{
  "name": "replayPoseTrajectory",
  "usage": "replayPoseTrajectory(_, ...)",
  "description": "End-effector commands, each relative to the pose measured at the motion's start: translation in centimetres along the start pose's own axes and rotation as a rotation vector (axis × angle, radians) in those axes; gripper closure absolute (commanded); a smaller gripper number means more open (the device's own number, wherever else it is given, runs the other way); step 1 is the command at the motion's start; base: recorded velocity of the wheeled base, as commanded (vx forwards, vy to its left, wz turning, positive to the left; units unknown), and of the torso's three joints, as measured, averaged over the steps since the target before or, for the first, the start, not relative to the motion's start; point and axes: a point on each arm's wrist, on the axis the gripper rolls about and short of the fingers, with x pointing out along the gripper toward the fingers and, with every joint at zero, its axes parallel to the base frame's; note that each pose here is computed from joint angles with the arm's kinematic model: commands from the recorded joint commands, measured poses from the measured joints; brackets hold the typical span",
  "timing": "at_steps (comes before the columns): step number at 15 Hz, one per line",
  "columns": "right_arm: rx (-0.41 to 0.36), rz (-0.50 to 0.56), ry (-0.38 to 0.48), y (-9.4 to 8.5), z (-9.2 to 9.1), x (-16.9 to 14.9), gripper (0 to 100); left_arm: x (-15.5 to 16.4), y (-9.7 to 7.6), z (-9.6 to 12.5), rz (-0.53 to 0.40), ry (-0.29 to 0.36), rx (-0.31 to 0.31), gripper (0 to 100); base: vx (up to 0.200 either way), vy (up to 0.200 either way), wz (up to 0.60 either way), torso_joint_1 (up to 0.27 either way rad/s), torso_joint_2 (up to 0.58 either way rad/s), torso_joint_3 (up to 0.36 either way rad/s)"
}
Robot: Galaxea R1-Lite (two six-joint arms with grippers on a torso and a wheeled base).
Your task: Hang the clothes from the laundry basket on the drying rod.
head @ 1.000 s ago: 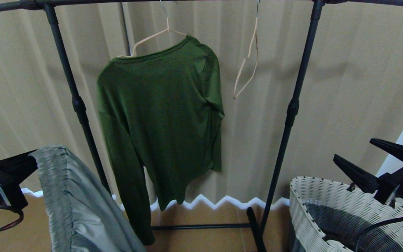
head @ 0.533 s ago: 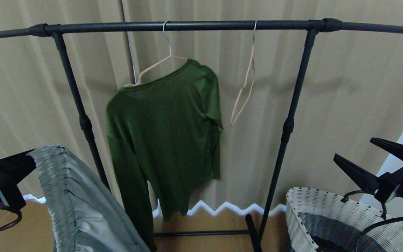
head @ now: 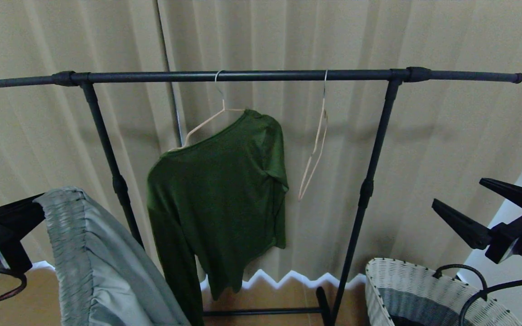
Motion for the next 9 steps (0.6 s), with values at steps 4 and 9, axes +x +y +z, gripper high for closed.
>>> replayPoseTrajectory(4, -0.004, -0.008, -0.011, -0.1, 0.2, -0.2, 0, 0.0, 0.0, -0.1, 0.0, 0.002, -0.001, 100, 0.0, 0.0, 0.0, 0.2, -0.5, -0.293)
replayPoseTrajectory(9, -0.008, -0.103, -0.016, -1.8, 0.8, -0.2, 0, -0.1, -0.1, -0.4, 0.0, 0.01, 0.014, 100, 0.0, 0.0, 0.0, 0.235, -0.52, -0.295)
